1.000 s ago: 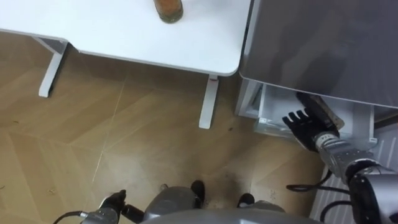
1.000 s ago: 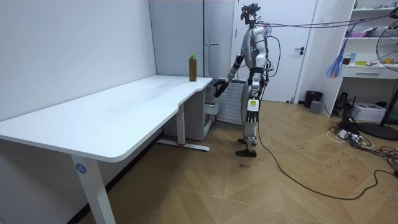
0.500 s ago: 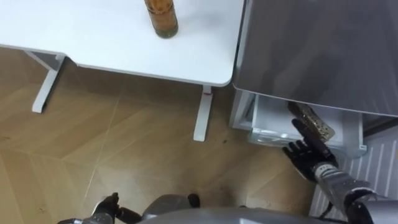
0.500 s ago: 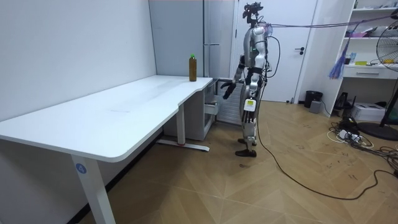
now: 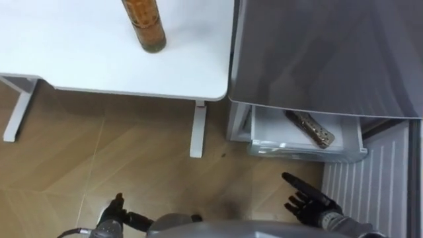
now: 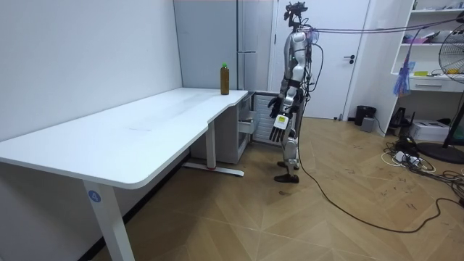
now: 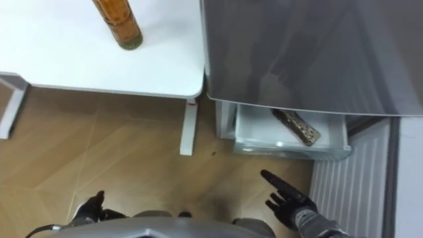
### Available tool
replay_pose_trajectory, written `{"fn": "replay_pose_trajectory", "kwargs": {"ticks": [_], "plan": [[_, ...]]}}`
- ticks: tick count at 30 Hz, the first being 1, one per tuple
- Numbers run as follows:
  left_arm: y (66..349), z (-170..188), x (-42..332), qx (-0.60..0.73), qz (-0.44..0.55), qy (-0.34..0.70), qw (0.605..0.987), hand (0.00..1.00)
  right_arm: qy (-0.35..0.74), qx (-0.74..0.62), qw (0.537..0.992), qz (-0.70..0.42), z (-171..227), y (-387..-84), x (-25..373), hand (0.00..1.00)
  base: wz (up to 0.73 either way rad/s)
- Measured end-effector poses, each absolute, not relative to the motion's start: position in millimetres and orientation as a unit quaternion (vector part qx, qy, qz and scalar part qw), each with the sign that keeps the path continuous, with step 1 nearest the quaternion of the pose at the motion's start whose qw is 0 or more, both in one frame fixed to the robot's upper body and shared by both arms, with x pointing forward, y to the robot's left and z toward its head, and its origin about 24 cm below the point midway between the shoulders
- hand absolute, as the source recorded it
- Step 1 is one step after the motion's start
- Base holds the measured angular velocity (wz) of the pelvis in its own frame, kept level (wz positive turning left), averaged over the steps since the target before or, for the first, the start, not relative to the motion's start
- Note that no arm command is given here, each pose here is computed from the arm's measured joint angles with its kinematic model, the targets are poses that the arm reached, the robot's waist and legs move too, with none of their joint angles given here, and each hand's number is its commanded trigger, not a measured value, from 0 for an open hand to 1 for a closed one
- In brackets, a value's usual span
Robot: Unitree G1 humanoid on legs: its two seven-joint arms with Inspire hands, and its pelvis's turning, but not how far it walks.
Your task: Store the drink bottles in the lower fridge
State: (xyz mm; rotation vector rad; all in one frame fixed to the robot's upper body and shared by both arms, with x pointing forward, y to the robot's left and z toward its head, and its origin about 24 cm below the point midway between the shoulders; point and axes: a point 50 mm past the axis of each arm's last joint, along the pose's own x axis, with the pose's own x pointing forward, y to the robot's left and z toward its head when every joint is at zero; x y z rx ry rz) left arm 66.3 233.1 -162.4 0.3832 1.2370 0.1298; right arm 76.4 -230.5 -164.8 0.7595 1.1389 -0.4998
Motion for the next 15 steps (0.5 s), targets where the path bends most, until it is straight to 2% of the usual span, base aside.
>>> {"fn": "replay_pose_trajectory", "kwargs": {"ticks": [7, 11, 15], "plan": [[234.4, -163.0, 59.8, 0.172, 0.066, 0.583, 0.792, 0.00, 0.572, 0.220, 0.776, -0.148, -165.1, -231.3, 76.5, 0.00, -0.04], [234.2, -162.8, 60.9, 0.180, 0.061, 0.580, 0.792, 0.00, 0.609, 0.119, 0.781, -0.076, -166.4, -229.6, 72.9, 0.00, -0.04], [234.8, -162.6, 61.1, 0.178, 0.064, 0.579, 0.793, 0.00, 0.621, 0.079, 0.779, -0.045, -167.1, -229.1, 69.4, 0.00, -0.12]]}}
